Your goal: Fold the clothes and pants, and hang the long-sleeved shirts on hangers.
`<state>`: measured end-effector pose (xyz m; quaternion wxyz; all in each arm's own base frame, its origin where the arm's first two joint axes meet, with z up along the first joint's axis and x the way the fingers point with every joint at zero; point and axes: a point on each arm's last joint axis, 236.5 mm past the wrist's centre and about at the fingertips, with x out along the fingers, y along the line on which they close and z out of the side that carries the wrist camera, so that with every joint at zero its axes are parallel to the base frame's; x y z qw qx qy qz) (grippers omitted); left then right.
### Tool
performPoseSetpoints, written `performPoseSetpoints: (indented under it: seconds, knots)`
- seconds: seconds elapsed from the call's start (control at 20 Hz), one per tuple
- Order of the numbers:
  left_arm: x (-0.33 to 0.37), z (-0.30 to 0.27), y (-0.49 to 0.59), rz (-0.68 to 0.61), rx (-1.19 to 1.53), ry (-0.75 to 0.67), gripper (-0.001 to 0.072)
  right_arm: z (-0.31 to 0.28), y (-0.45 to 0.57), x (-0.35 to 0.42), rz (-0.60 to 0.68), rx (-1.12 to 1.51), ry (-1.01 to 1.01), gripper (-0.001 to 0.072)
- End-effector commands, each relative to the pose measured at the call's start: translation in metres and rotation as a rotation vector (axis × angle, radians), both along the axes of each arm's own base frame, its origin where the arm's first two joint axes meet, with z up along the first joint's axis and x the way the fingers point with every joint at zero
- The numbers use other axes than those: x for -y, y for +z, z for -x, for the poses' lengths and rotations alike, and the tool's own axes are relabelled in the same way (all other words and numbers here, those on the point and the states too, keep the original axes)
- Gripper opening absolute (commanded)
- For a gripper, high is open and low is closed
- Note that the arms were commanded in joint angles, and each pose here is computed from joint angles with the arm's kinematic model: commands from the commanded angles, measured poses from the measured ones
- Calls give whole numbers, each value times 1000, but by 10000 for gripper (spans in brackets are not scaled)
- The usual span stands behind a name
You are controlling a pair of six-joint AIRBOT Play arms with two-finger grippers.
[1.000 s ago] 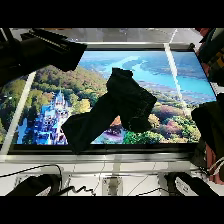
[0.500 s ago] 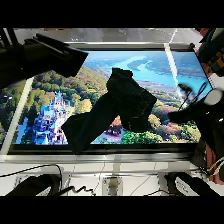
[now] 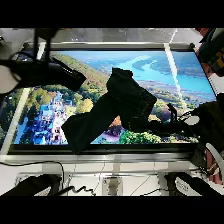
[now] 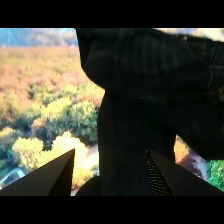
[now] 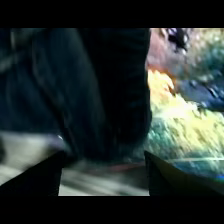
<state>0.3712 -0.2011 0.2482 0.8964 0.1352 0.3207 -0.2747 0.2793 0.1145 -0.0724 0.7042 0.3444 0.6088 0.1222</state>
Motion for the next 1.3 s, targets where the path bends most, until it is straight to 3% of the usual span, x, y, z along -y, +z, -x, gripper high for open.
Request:
performPoseSetpoints:
  seconds: [0.0, 0.1, 0.15, 0.2, 0.35, 0.4, 0.65, 0.75, 0.9, 0.95, 1.0, 1.05, 1.25]
  knots:
    - [4, -10, -35, -48, -88, 0, 471, -30, -9, -1, -72, 23, -173, 551]
    - [2, -12, -41, -56, -101, 5, 471, -43, -6, 1, -83, 60, -206, 514]
    - [-2, -12, -43, -60, -112, 14, 471, -45, -3, -1, -97, 69, -211, 372]
    - [-10, -12, -44, -65, -125, 29, 471, -46, -1, -3, -110, 69, -218, 278]
    - [-41, -1, -55, -101, -208, 80, 471, -38, -1, -21, -100, 92, -126, 121]
    - [-56, 6, -63, -114, -242, 104, 471, -35, 0, -28, -100, 95, -98, 37]
    - [-134, 79, -144, -85, -448, 290, 469, -26, 0, -47, -80, 143, 20, 39]
    - [-138, 125, -197, 51, -604, 370, 470, -27, 0, -46, -78, 144, 18, 39]
    - [-103, 179, -258, 358, -851, 435, 476, -28, 0, -45, -75, 147, 14, 39]
    - [-95, 191, -273, 424, -921, 456, 541, -27, 0, -46, -75, 146, 15, 39]
    - [-90, 202, -286, 467, -978, 479, 664, -27, 0, -46, -77, 145, 17, 39]
    - [-90, 208, -297, 478, -1008, 500, 710, -26, 0, -47, -81, 142, 21, 39]
    - [-103, 201, -318, 446, -961, 560, 708, -24, 1, -48, -88, 137, 25, 39]
